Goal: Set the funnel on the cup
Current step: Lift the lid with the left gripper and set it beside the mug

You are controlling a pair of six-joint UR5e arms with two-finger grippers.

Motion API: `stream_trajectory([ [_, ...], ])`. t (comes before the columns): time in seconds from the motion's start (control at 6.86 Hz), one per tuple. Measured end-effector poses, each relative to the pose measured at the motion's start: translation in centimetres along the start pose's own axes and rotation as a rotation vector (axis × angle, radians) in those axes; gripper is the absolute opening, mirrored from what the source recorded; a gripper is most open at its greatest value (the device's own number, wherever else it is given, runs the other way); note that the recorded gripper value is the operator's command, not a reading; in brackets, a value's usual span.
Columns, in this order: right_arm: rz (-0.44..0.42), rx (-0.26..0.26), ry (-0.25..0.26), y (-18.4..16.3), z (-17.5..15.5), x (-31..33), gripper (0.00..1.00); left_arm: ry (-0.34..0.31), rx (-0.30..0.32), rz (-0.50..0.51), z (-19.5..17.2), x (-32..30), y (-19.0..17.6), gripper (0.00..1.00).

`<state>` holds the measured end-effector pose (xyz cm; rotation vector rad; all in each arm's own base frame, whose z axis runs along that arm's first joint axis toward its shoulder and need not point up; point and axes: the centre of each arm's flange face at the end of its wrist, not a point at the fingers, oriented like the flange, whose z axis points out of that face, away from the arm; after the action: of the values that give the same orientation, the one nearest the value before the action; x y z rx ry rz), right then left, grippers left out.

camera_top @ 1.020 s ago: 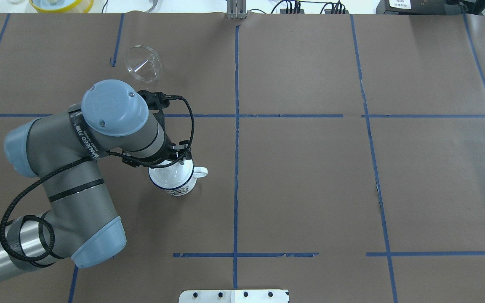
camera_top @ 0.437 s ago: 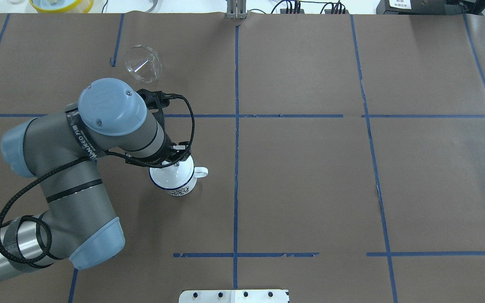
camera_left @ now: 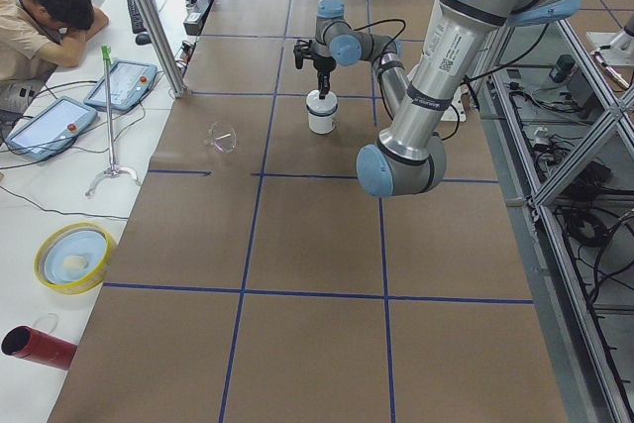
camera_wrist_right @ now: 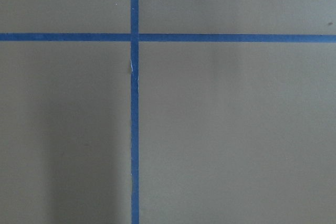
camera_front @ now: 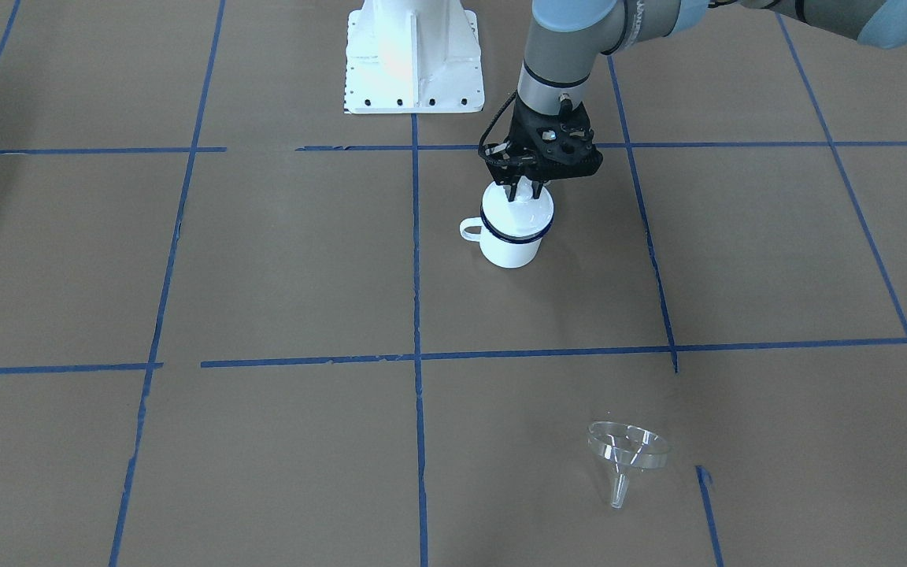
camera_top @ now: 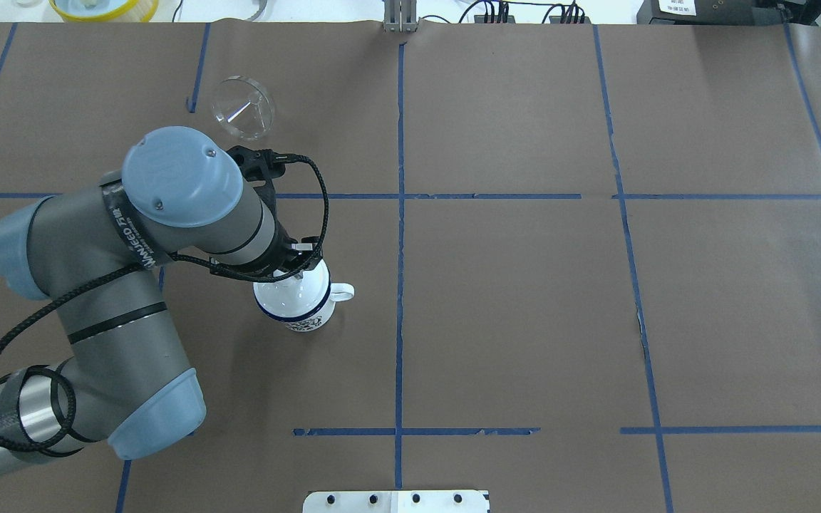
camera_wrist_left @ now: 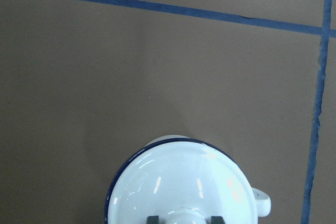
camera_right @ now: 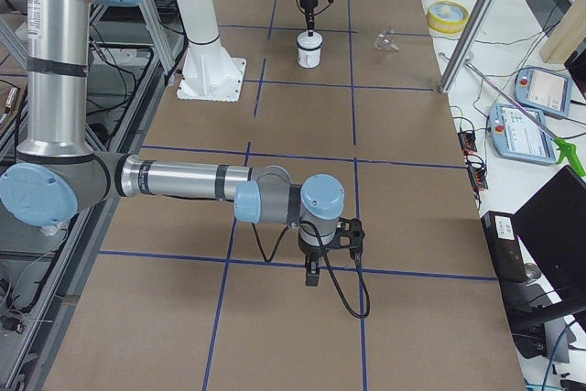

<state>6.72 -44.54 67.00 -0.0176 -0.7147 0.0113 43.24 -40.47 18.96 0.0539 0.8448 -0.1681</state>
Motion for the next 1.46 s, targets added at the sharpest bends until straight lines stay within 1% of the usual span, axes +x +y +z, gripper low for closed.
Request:
stream_trajectory([
  [0.15,0.000,0.000,0.000,0.0,0.0,0.0,1.00,0.005,0.023,0.020,-3.5,-1.2,-0.9,0.00],
  [0.29,0.000,0.000,0.000,0.0,0.0,0.0,1.00,0.006,0.038,0.063,-6.6,-3.3,-1.6,0.00],
  [0.44,0.000,0.000,0.000,0.0,0.0,0.0,1.00,-0.013,0.034,0.111,-7.9,-6.9,-1.7,0.00],
  [0.58,0.000,0.000,0.000,0.0,0.0,0.0,1.00,-0.037,0.022,0.150,-7.2,-10.6,-1.3,0.00],
  [0.73,0.001,-0.001,0.000,0.0,0.0,0.0,1.00,-0.048,0.012,0.179,-5.2,-12.9,-1.4,0.00],
  [1.17,0.000,0.000,0.000,0.0,0.0,0.0,1.00,-0.030,0.000,0.215,5.5,-15.1,-4.1,0.00],
  [1.31,0.000,0.000,0.000,0.0,0.0,0.0,1.00,-0.028,-0.009,0.227,8.0,-15.5,-4.2,0.00],
  [1.46,0.000,0.000,0.000,0.0,0.0,0.0,1.00,-0.030,-0.021,0.238,9.7,-15.6,-3.9,0.00],
])
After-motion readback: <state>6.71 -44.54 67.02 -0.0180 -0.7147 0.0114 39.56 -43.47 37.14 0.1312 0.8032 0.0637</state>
